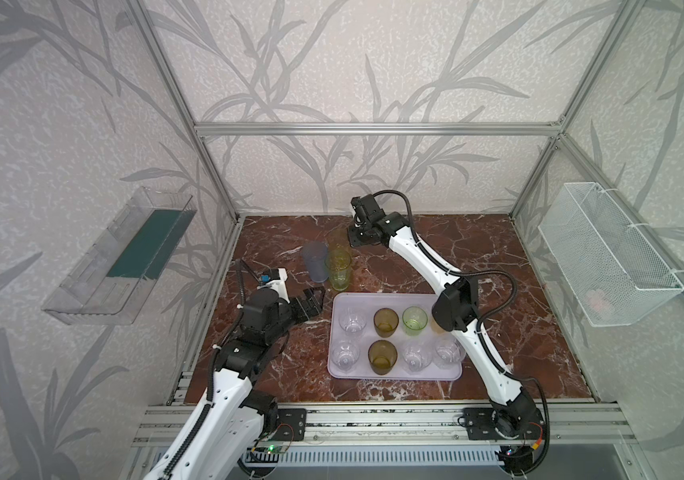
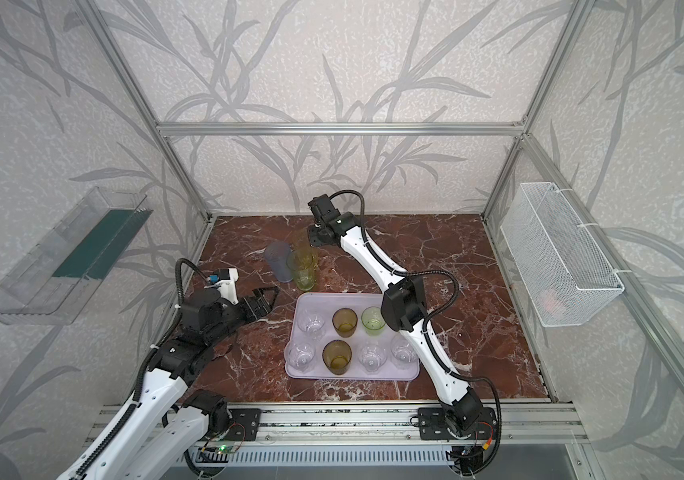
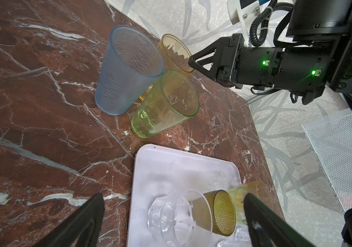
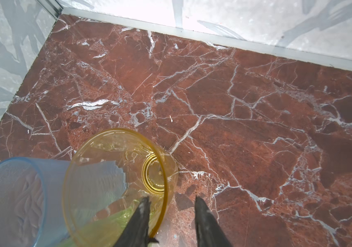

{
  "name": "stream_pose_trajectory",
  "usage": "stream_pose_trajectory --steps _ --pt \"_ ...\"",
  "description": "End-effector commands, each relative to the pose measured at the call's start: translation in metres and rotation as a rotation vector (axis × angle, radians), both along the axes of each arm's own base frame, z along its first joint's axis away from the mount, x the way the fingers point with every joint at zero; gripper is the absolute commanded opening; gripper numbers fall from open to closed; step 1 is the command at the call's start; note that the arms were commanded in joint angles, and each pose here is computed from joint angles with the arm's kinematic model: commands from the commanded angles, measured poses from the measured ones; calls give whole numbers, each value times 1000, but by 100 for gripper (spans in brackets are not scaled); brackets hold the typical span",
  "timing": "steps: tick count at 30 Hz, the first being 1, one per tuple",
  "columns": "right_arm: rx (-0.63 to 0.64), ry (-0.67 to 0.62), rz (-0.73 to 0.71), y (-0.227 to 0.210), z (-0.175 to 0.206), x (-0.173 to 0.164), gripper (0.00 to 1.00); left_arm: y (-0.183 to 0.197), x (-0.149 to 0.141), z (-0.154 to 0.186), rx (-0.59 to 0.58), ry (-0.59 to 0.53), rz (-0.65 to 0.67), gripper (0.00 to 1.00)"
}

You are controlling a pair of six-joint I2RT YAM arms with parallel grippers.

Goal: Place the glasses into the tray
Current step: Pick up the glass from the top-center of the table.

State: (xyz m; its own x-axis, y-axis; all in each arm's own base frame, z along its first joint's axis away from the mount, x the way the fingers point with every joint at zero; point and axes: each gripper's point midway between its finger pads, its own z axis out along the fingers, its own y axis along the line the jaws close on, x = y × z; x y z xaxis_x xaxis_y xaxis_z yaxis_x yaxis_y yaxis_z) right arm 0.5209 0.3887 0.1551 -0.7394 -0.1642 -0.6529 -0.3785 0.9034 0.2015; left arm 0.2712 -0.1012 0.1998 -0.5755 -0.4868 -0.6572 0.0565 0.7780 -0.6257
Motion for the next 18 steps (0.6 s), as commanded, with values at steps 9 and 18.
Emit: stream_pose_trajectory --steps 9,18 --pt "-48 13 -16 -6 -25 7 31 6 0 -6 15 8 27 99" --pt "-51 1 -19 -5 -29 11 31 8 0 -9 22 9 36 99"
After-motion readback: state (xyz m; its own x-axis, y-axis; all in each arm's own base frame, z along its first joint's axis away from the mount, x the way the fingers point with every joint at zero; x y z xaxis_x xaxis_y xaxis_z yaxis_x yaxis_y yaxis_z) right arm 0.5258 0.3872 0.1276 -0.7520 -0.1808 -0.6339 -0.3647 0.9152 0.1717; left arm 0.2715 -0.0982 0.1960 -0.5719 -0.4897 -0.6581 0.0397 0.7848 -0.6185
